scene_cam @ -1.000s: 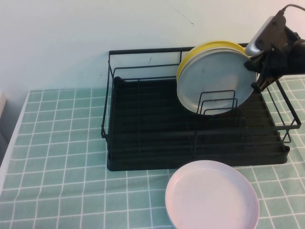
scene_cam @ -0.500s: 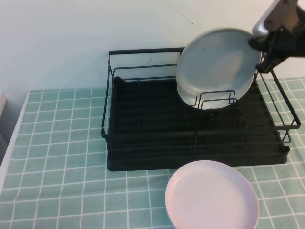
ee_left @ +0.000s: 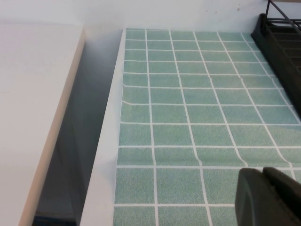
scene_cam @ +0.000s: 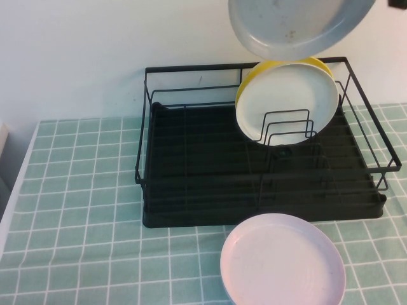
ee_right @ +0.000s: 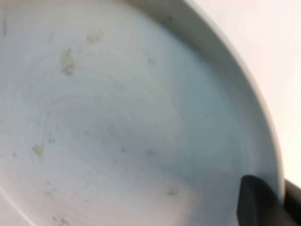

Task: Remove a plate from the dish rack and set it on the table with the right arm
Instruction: Place the plate from the table

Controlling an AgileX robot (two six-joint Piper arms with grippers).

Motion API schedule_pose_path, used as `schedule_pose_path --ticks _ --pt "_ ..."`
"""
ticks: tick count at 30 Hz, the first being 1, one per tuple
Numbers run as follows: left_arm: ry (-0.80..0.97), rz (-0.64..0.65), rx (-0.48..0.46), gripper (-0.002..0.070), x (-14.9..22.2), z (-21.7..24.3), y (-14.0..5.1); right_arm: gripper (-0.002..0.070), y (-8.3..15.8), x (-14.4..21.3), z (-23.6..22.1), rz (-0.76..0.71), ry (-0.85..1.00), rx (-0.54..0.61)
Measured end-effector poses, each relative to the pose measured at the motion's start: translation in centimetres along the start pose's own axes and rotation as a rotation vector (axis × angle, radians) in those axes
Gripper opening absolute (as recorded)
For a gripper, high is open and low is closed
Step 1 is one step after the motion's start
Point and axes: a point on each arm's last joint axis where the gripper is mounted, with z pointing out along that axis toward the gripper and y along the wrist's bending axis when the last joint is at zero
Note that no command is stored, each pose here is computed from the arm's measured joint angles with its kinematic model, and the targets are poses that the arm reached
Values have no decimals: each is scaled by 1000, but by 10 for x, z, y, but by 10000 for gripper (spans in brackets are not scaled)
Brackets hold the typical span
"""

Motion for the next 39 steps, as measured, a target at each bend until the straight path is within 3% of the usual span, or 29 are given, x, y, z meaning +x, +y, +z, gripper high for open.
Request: schedule_pose_path --ticks 7,13,18,22,28,33,39 --pt "0 0 0 -2 0 0 0 11 24 -33 -63 31 120 -107" --pt "0 0 0 -2 0 0 0 10 37 -26 -101 90 409 -125" --pt "0 0 0 -2 0 0 0 10 45 -7 -117 228 666 -149" --pt "0 0 0 -2 0 0 0 10 55 19 -119 323 820 -173" --pt "0 0 0 -2 0 0 0 10 87 97 -112 483 1007 -216" --pt "0 0 0 -2 0 0 0 10 111 146 -106 598 1019 -204" --pt "0 0 0 -2 0 0 0 10 112 172 -88 650 1049 -186"
